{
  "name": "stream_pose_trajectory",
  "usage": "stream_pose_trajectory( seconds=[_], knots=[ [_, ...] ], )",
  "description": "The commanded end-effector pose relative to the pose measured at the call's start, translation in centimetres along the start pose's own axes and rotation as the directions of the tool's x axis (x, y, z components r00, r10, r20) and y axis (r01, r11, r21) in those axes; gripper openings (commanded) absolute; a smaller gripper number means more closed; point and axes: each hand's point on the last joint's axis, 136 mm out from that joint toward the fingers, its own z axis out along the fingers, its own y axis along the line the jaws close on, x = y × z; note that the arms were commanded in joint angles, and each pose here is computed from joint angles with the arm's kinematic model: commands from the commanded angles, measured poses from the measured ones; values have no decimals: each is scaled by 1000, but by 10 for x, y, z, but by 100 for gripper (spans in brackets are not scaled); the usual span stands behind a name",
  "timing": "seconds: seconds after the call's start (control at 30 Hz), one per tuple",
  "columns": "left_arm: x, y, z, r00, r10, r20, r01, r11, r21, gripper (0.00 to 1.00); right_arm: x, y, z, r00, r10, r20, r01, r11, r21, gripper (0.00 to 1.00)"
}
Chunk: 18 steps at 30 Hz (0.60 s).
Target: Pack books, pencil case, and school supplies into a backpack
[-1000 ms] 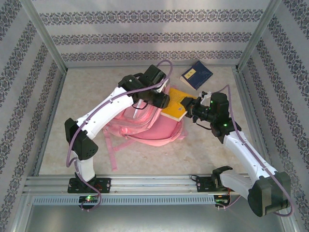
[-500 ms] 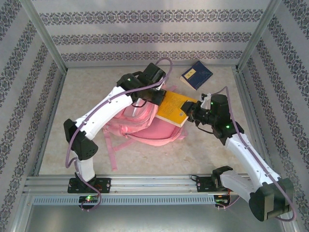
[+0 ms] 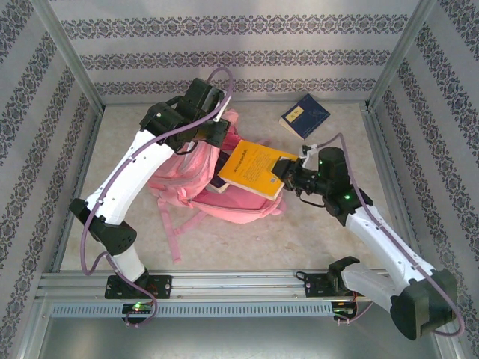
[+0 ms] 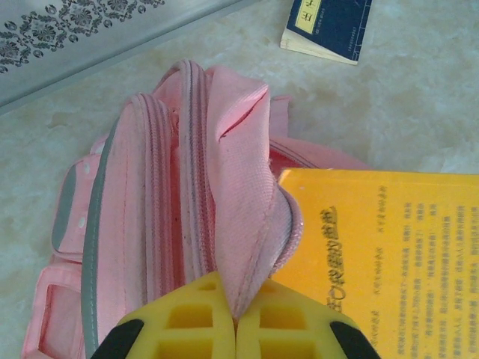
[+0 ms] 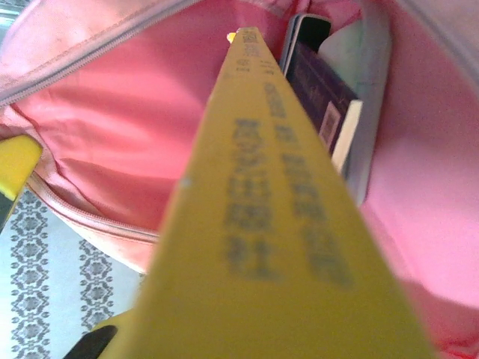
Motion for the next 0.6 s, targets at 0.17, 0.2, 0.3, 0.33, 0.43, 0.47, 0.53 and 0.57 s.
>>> stream_pose_trajectory(
  seconds=[0.17,0.2,0.3,0.33,0.43,0.47,0.53,0.57],
  knots=[
    [-40,4,-43,985,7,174,-8,1000,9,0,-2,57,33,999,-30,13,32,987,-156,0],
    [-41,3,-44,984,9,180,-11,1000,10,0,-2,55,40,999,-29,22,32,988,-150,0],
    [-44,3,-48,981,6,195,-9,1000,14,0,-10,50,56,997,-30,68,38,992,-122,0],
    [-46,3,-50,979,1,202,-5,1000,17,0,-12,50,60,996,-38,86,48,992,-119,0],
    [-51,-1,-56,975,-24,220,14,999,46,0,-19,50,80,994,-48,103,60,992,-109,0],
    [-52,-2,-57,976,-28,218,17,998,53,0,-20,50,86,994,-49,103,60,992,-109,0],
    [-53,-4,-58,978,-31,207,19,998,59,0,-22,48,101,995,-30,92,40,994,-106,0],
    [-54,-4,-58,978,-28,205,17,998,57,0,-22,50,106,996,-23,89,33,993,-115,0]
  ],
)
